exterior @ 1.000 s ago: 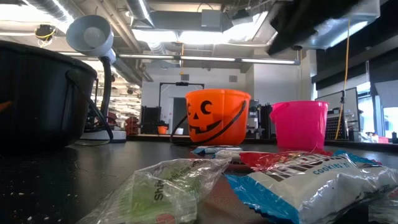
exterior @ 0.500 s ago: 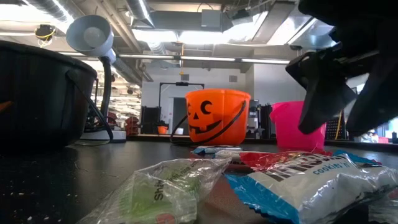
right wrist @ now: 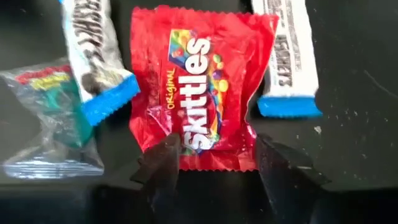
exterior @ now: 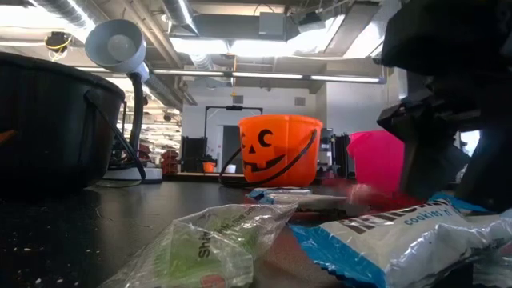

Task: Sort candy
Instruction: Put the red candy into the orange bucket

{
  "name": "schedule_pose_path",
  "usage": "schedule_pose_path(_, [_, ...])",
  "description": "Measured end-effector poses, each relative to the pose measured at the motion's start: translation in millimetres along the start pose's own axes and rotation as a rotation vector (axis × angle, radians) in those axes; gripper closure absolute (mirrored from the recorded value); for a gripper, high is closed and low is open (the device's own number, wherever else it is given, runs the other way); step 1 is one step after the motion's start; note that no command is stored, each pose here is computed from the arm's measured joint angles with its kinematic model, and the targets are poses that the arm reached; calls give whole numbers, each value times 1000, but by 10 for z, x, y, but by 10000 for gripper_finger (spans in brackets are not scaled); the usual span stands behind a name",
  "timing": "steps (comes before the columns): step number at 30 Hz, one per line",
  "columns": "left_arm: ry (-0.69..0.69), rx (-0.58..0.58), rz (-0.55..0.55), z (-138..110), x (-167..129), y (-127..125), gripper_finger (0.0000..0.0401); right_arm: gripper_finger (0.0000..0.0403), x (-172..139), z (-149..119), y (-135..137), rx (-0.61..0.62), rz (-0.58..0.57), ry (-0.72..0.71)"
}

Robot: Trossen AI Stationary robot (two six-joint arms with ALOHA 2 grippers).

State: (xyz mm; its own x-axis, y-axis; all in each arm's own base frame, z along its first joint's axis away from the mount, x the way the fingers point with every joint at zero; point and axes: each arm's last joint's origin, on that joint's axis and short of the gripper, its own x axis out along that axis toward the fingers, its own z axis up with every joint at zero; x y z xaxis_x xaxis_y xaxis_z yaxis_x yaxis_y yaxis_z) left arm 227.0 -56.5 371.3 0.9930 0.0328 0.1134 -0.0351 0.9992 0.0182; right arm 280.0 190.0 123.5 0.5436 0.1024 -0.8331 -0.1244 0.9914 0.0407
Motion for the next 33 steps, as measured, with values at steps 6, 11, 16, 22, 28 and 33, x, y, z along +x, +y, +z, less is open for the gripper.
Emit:
schedule_pose_path(6, [5, 1, 0, -5, 1, 0, 243, 242, -7, -14, -12, 2, -17, 9])
schedule_pose_path(11, [15, 5, 0, -16, 1, -1, 243, 310, -6, -18, -16, 0, -20, 13])
schedule_pose_path(16, [18, 5, 0, -19, 1, -1, 243, 370, -24, -17, -23, -1, -22, 14])
schedule_pose_path(22, [26, 8, 10, -41, 27, -8, 243, 396, -141, 0, -51, -3, -41, 11])
schedule_pose_path(28, [57, 19, 45, -113, 89, -20, 243, 389, -407, 116, -96, 14, -99, -86])
schedule_pose_path(33, [31, -8, 62, -112, 126, -29, 243, 389, -735, 246, -171, 10, -220, -237])
